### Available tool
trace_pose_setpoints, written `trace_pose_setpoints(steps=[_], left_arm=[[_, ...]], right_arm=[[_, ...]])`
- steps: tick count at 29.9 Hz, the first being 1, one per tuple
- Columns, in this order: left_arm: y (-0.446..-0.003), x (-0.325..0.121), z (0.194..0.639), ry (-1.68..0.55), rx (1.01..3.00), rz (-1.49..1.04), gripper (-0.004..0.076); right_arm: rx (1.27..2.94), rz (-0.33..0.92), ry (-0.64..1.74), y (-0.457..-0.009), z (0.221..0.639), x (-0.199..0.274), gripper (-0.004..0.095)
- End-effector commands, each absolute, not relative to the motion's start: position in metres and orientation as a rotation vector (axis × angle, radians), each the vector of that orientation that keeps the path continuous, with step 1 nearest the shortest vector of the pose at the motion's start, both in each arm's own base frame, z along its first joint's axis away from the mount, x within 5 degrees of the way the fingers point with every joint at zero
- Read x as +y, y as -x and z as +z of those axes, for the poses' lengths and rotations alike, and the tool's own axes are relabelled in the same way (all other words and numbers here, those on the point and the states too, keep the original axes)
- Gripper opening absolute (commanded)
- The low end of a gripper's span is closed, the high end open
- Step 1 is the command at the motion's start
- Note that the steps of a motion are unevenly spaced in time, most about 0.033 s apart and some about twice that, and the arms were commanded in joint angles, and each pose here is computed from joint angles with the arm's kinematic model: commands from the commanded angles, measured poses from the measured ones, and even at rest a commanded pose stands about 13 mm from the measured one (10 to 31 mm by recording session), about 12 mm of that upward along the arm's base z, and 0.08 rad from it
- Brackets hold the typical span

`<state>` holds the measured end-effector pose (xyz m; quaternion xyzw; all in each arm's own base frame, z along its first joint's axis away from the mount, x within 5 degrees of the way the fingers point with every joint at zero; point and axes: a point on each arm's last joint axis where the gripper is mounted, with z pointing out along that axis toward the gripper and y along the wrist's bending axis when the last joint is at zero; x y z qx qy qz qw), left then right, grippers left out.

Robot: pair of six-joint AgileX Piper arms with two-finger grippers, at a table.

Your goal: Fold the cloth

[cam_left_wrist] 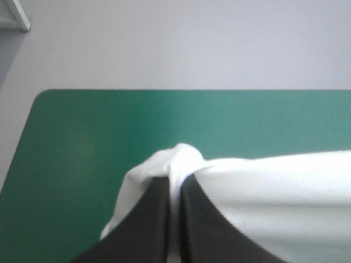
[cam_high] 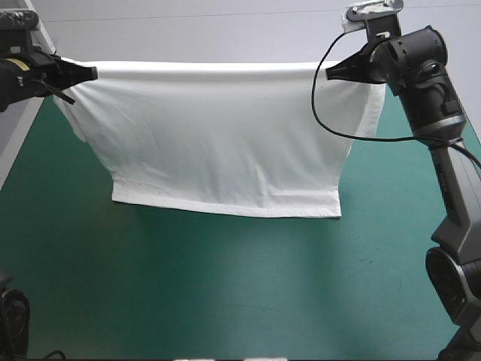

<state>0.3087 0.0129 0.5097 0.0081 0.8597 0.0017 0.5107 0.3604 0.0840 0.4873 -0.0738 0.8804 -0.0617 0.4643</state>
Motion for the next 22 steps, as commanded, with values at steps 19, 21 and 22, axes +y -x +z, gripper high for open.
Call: trace_pose_setpoints(steps=[19, 21, 22], left_arm=[[-0.352, 0.014, 0.562, -0.047, 1.624, -0.005, -0.0010], [-0.363, 0.013, 0.566, -0.075, 1.596, -0.007, -0.0010], [-0.368, 0.012, 0.567, -0.092, 1.588, -0.008, -0.0010]], right_arm=[[1.460, -0.038, 0.220, -0.376, 0.564, 0.096, -0.0018], [1.392, 0.012, 0.190, -0.387, 0.562, 0.098, -0.0018], [1.362, 0.028, 0.181, -0.390, 0.562, 0.098, -0.0018]])
